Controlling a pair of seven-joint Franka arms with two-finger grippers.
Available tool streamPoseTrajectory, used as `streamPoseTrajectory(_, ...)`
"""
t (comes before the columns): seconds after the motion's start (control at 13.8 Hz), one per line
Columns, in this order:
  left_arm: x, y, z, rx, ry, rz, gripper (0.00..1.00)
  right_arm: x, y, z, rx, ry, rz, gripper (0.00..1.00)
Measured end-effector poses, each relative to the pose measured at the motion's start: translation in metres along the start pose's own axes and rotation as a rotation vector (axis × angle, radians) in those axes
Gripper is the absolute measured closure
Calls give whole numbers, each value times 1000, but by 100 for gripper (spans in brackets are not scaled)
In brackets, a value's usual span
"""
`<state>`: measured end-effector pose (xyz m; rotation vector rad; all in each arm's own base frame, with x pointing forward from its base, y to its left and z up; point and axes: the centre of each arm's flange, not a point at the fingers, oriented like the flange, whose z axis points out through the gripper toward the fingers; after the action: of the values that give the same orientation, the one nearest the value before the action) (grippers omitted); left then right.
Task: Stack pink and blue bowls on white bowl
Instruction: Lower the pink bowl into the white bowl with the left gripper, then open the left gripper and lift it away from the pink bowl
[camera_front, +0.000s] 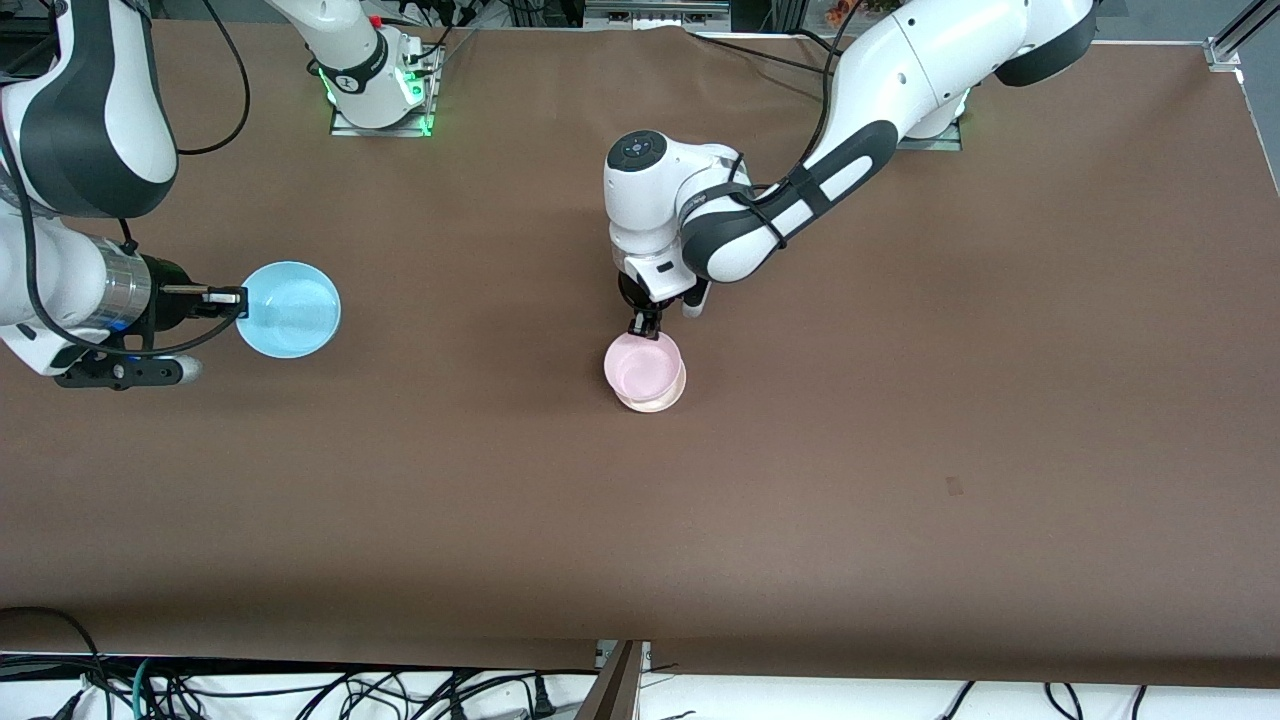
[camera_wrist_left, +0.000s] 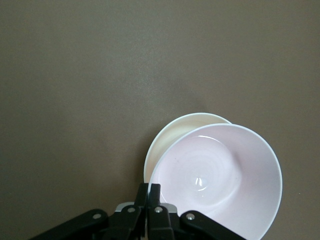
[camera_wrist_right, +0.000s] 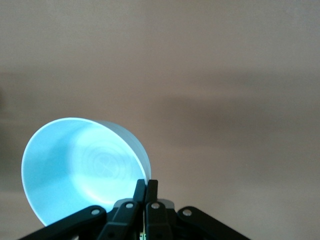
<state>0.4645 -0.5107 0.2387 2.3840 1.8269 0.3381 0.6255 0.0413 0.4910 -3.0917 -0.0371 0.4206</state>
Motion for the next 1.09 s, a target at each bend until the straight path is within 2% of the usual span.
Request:
streamPoseTrajectory(0.65, 0, -1, 2, 1, 1, 3, 97, 0, 0, 0, 0, 0, 0, 98)
streamPoseTrajectory(0.8, 0, -1, 2, 1, 2, 3, 94, 0, 0, 0, 0, -1, 0, 98)
streamPoseTrajectory(0.87, 1, 0, 3, 1, 2, 2, 88, 0, 0, 1, 0, -2, 0, 98)
streamPoseTrajectory(1.09, 2, 1, 3, 0, 3, -1, 83, 1, 0, 1, 0, -3, 0, 98)
